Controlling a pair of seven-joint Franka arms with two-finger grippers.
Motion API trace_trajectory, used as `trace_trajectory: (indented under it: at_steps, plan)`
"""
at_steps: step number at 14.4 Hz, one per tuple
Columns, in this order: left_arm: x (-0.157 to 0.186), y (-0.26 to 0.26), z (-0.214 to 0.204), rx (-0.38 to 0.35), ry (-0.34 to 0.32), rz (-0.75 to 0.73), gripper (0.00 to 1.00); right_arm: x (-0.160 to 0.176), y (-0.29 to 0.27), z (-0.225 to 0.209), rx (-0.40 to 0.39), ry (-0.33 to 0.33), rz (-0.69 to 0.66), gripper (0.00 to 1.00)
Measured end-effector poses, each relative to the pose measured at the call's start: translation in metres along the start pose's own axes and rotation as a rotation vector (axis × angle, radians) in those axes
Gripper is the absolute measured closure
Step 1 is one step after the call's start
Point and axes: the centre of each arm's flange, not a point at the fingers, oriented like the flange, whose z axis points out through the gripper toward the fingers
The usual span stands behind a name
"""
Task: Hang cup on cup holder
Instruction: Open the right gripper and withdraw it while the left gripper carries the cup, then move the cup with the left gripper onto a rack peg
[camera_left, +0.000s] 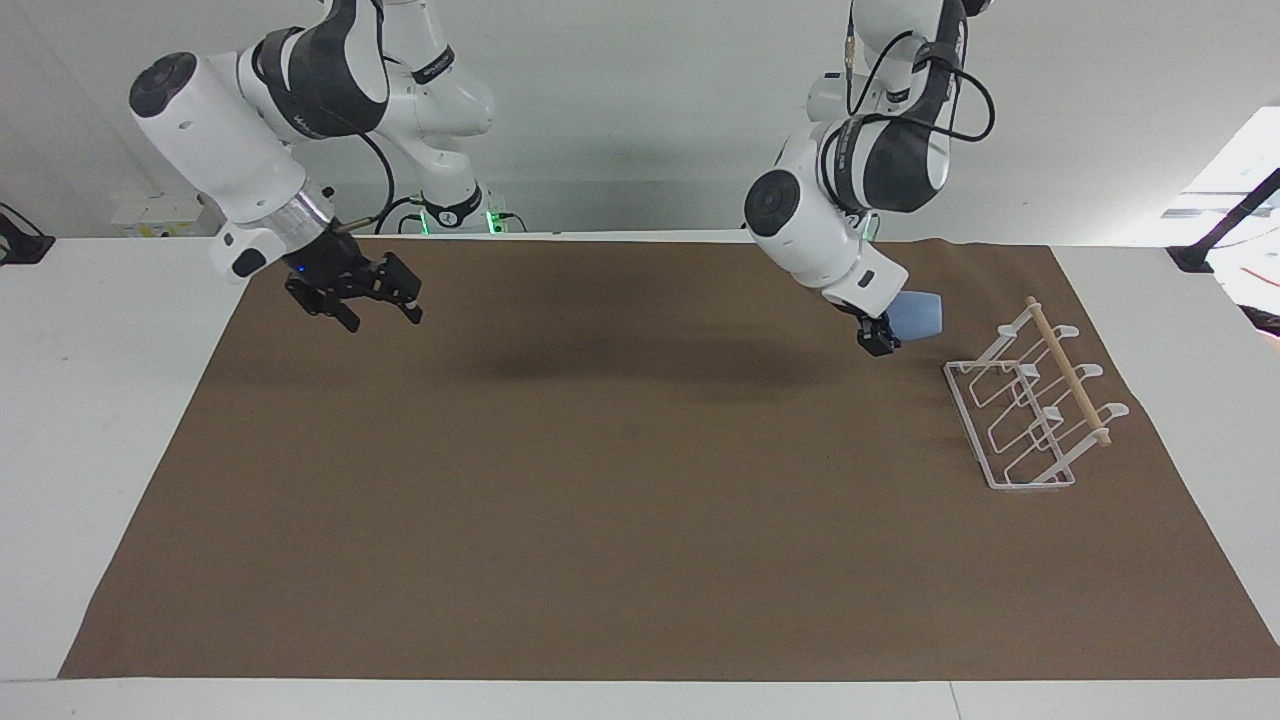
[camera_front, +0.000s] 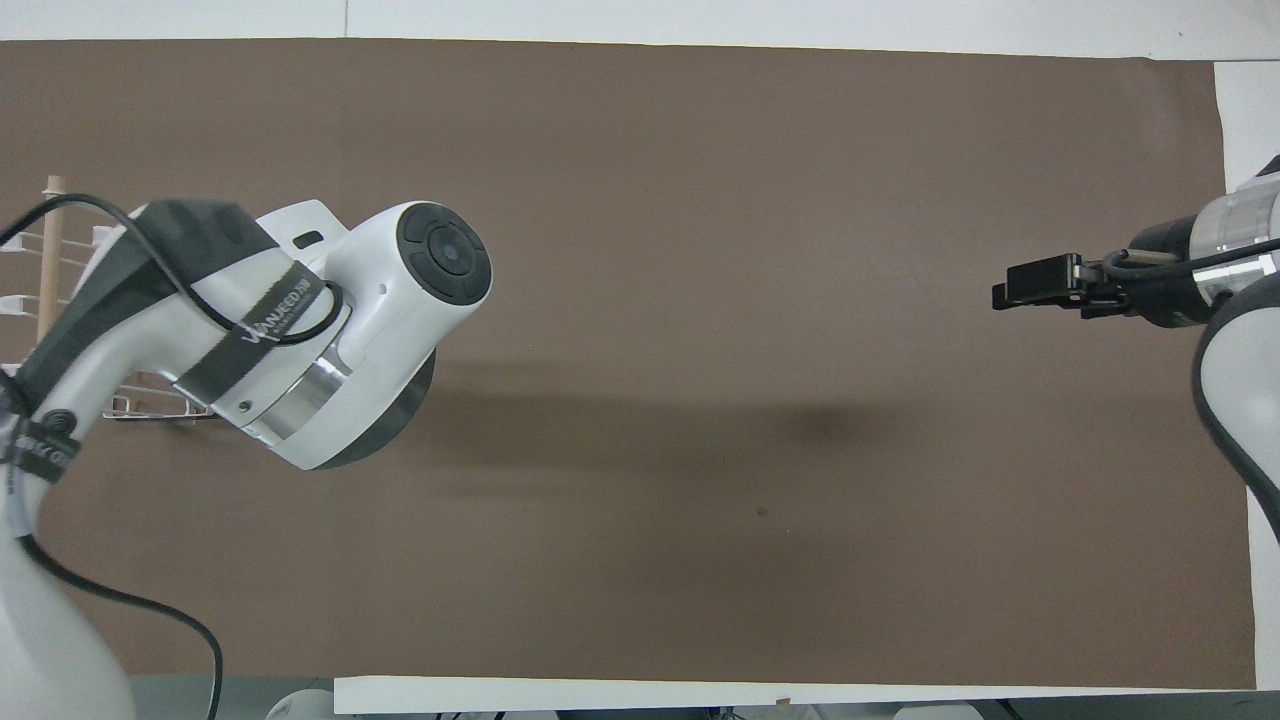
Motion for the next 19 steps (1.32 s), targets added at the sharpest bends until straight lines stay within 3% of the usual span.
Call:
trace_trajectory:
  at_steps: [4,8,11,15,19]
  plan:
    - [-0.020,0.018,0.065,0.003,0.374,0.016,0.16,-0.009,0.021,-0.052,-0.157,-0.042,0.000,0.00]
    - [-0.021,0.052,0.124,0.021,0.622,-0.016,0.16,-0.027,0.041,-0.098,-0.178,-0.103,0.055,0.00]
    - [-0.003,0.064,0.130,0.017,0.716,-0.055,0.16,-0.023,0.040,-0.092,-0.178,-0.124,0.051,0.00]
    - [0.007,0.074,0.117,-0.019,0.760,-0.086,0.16,-0.017,0.042,-0.084,-0.176,-0.139,0.051,0.00]
    - [0.003,0.107,0.136,-0.010,0.837,-0.091,0.16,-0.019,0.038,-0.085,-0.176,-0.147,0.044,0.00]
